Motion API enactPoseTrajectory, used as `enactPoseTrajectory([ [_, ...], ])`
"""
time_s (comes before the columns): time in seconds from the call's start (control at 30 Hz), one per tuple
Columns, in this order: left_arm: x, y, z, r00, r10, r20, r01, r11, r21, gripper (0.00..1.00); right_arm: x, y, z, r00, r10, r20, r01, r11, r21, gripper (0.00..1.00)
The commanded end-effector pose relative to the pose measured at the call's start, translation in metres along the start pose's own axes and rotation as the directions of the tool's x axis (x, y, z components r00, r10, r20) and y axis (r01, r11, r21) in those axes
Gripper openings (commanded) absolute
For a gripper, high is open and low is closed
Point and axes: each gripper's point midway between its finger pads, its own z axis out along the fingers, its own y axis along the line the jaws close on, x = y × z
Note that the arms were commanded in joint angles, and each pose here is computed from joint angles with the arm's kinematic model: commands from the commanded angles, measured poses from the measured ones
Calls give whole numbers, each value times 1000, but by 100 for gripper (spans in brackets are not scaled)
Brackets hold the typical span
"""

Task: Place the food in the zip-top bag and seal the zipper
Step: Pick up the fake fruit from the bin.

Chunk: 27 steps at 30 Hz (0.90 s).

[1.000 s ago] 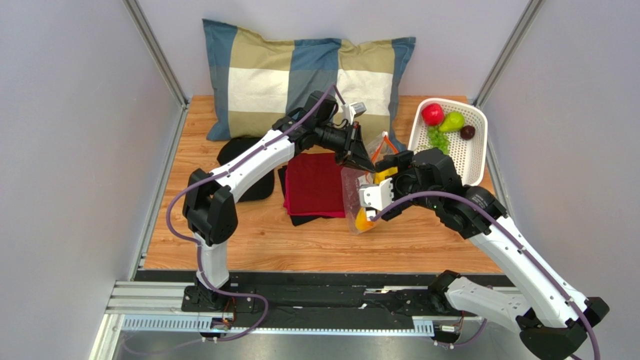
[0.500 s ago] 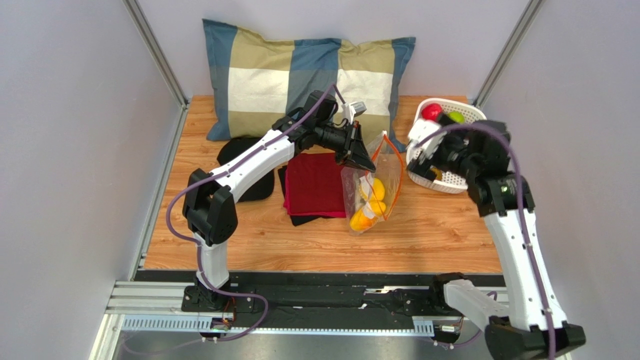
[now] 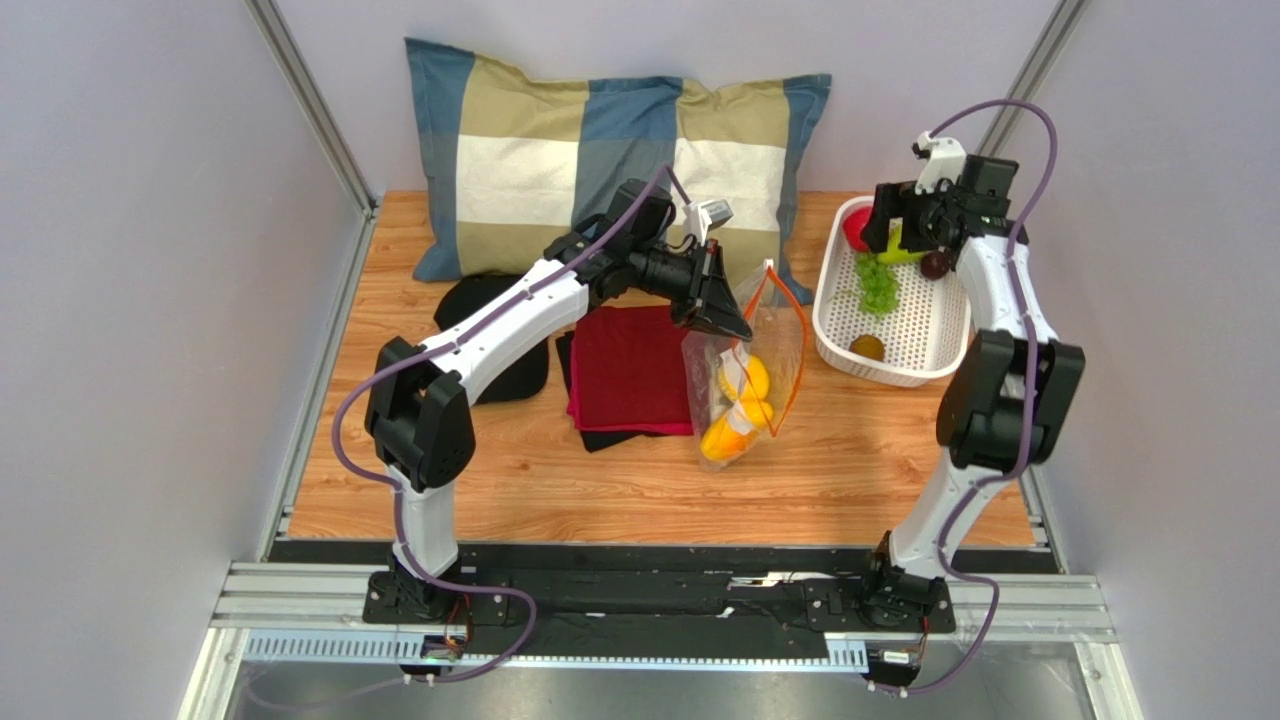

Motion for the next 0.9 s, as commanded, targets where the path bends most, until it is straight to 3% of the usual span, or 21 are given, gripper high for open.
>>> enactPoseTrajectory([
  [0.0, -13, -21, -9, 997, 67, 43, -68, 997, 38, 0, -52, -30, 25, 989, 49, 138, -63, 993, 99, 93],
  [0.67, -16, -8, -8, 999, 11, 36, -13, 999, 48, 0, -9, -50, 130, 996, 18, 83, -29, 990, 141, 93],
  [0.87, -15, -5, -7, 999, 13, 31, -14, 999, 48, 0, 9, -50, 136, 998, 22, 56, -30, 990, 136, 80],
])
